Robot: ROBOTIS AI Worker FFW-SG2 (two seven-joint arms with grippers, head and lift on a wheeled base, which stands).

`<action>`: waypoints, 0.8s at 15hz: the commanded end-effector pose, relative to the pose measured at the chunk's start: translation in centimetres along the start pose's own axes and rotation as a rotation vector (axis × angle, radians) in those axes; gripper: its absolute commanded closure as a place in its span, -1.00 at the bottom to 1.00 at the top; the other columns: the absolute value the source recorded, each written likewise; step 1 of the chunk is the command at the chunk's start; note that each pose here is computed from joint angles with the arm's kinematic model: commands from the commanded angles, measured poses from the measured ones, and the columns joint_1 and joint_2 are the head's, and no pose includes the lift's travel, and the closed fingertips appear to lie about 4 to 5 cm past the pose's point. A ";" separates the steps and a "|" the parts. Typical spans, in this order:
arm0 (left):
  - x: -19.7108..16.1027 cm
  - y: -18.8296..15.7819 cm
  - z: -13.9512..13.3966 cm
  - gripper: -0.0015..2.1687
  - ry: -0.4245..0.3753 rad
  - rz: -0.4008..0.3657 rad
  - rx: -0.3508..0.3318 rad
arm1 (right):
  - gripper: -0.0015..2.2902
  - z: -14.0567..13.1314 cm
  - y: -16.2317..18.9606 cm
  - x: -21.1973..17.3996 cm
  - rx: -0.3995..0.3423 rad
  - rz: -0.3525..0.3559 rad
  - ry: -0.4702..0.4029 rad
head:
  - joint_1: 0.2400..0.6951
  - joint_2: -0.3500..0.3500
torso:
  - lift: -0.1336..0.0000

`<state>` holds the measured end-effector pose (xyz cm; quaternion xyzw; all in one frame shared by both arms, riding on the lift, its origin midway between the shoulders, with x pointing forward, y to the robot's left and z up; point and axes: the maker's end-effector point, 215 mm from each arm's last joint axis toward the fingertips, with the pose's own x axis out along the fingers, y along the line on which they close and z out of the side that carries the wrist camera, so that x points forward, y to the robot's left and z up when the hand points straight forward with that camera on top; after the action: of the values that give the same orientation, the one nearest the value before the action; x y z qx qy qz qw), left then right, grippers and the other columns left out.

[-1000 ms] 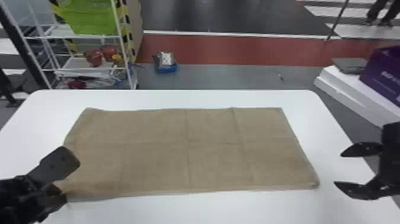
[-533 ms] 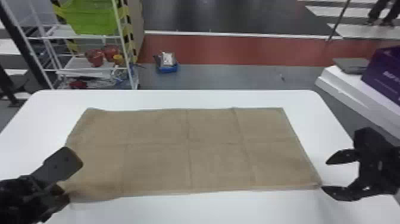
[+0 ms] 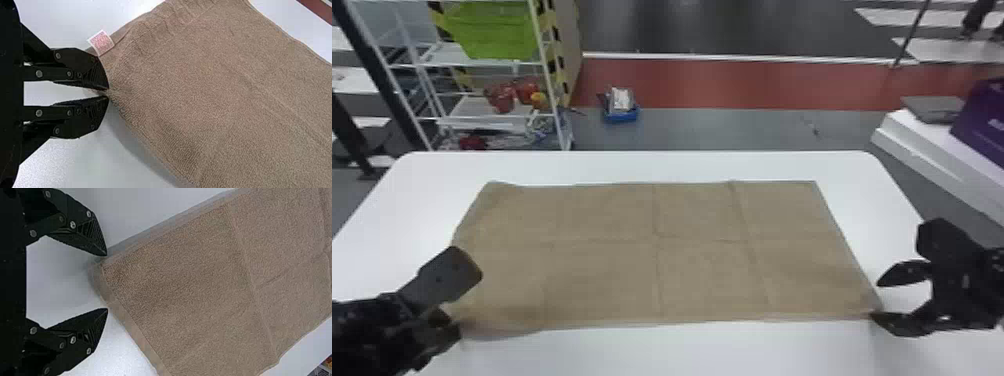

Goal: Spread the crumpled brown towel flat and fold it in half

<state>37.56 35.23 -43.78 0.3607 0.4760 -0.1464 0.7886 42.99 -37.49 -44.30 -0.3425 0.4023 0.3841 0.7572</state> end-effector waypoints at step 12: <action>0.1 -0.1 -0.1 -0.12 0.004 -0.005 0.003 | 0.05 0.5 -0.8 0.2 -0.009 0.006 -0.014 | 1.00 -0.09 | -1.00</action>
<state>37.42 35.23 -43.90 0.3608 0.4779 -0.1483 0.7871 43.94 -37.52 -44.10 -0.3426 0.3970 0.3866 0.7586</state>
